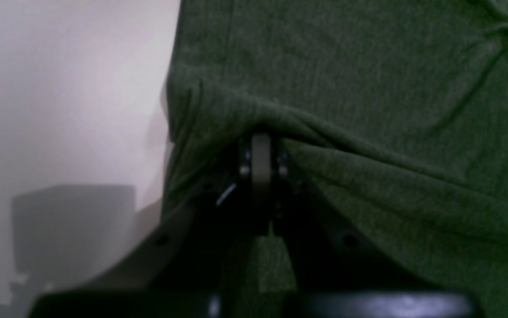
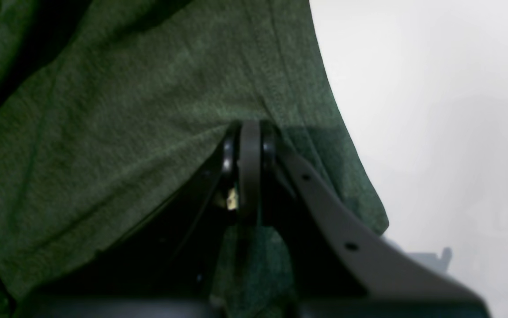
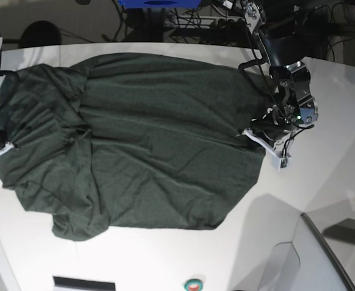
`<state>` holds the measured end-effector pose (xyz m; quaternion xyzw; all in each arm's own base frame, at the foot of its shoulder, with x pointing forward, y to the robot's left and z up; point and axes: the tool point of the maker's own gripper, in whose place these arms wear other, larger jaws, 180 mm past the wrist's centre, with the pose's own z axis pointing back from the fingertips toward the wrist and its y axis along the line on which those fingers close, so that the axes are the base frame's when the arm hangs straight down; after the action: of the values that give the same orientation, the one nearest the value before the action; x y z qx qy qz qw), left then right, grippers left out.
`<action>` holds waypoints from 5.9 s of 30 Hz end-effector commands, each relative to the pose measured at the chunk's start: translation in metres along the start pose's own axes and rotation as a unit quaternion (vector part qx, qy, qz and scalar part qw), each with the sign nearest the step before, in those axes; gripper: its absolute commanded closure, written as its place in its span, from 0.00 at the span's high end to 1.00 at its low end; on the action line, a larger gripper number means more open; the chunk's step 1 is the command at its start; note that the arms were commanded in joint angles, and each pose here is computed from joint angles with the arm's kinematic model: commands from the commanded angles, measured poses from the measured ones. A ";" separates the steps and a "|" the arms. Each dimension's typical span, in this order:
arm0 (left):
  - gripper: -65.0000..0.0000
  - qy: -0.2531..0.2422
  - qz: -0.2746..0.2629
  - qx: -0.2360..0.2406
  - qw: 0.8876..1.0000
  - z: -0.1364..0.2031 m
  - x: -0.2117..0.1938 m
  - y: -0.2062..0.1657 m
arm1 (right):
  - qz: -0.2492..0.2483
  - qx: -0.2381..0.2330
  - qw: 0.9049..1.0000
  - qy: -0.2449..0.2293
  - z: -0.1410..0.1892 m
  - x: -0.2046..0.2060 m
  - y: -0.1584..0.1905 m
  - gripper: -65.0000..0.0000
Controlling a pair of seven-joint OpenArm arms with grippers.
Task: Layout the t-shirt on the table in an organized manner, then fold the t-shirt properly
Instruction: 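Regrasp the shirt's shoulder edge with the left gripper, holding with right, then sweep the right gripper across the shirt's sleeve area to smooth it, then grasp the shirt's shoulder corners again with both grippers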
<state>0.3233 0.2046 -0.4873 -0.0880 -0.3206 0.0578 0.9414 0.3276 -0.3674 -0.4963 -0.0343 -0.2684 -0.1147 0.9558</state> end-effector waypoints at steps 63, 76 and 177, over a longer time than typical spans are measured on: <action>0.00 -0.020 -0.044 0.049 0.998 0.126 -0.069 0.044 | 0.060 -0.050 0.994 -0.074 0.117 -0.062 0.002 0.05; 0.00 -0.008 -0.031 0.071 0.997 0.138 -0.084 0.060 | 0.223 0.117 0.967 -0.046 0.099 -0.022 0.132 0.43; 0.48 0.000 0.085 0.123 0.989 0.181 -0.146 0.140 | -0.268 0.115 0.955 -0.062 0.075 -0.076 -0.044 0.70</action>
<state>0.0790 0.3332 -0.4725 -0.0034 -0.2766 0.1833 0.9433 0.2135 -0.3728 -0.4819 0.1520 -0.3239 -0.3408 0.8694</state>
